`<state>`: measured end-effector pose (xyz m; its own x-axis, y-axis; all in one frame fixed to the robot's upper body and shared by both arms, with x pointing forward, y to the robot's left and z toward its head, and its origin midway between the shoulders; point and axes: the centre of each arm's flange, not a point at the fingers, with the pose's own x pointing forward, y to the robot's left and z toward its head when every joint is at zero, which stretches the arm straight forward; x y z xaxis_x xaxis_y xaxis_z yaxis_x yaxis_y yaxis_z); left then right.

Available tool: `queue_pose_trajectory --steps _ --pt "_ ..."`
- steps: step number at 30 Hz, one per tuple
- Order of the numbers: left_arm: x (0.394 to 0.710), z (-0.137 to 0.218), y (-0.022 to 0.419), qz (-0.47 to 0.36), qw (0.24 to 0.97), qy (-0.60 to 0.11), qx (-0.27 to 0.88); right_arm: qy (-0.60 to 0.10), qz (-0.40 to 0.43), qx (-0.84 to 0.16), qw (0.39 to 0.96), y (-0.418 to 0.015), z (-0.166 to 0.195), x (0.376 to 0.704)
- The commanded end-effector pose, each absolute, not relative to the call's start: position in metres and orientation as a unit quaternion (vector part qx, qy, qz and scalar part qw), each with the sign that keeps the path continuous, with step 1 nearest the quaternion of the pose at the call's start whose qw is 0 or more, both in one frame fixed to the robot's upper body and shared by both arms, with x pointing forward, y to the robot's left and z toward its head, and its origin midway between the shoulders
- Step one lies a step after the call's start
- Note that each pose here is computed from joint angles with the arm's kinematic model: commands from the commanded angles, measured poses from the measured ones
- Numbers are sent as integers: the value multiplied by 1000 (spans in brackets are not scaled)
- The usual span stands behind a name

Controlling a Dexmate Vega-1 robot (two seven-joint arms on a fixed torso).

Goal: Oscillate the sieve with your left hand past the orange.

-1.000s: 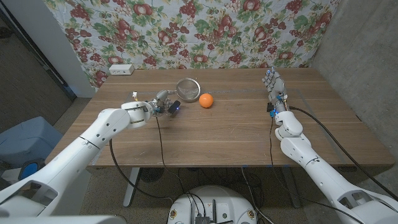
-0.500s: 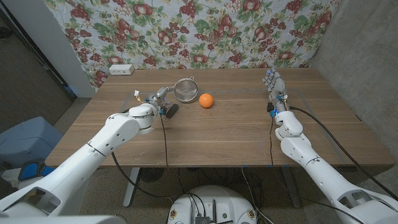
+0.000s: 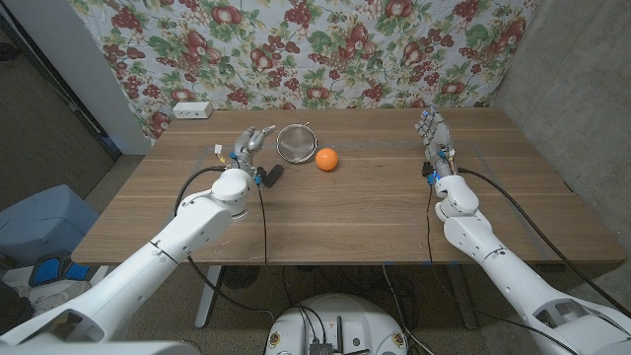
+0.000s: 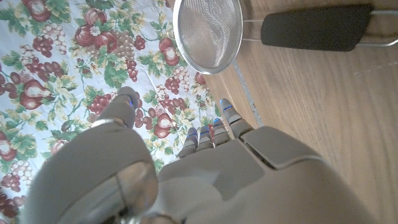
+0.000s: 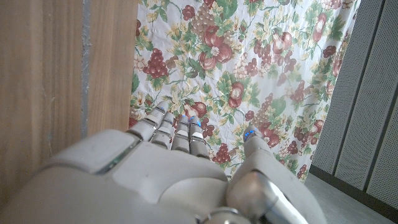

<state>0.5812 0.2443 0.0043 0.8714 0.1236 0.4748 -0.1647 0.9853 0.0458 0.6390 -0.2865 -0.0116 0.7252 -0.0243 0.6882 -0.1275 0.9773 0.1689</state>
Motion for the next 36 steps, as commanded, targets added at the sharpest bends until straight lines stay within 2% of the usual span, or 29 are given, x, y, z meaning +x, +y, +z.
queue_pose_trajectory --steps 1,11,36 --pt "586 0 247 9 947 -321 17 -367 30 101 924 -285 -12 641" --pt "597 -3 252 -69 931 -358 -18 -366 34 100 925 -283 -11 640" --pt "604 -2 266 -174 879 -434 -90 -357 48 102 927 -262 -25 636"
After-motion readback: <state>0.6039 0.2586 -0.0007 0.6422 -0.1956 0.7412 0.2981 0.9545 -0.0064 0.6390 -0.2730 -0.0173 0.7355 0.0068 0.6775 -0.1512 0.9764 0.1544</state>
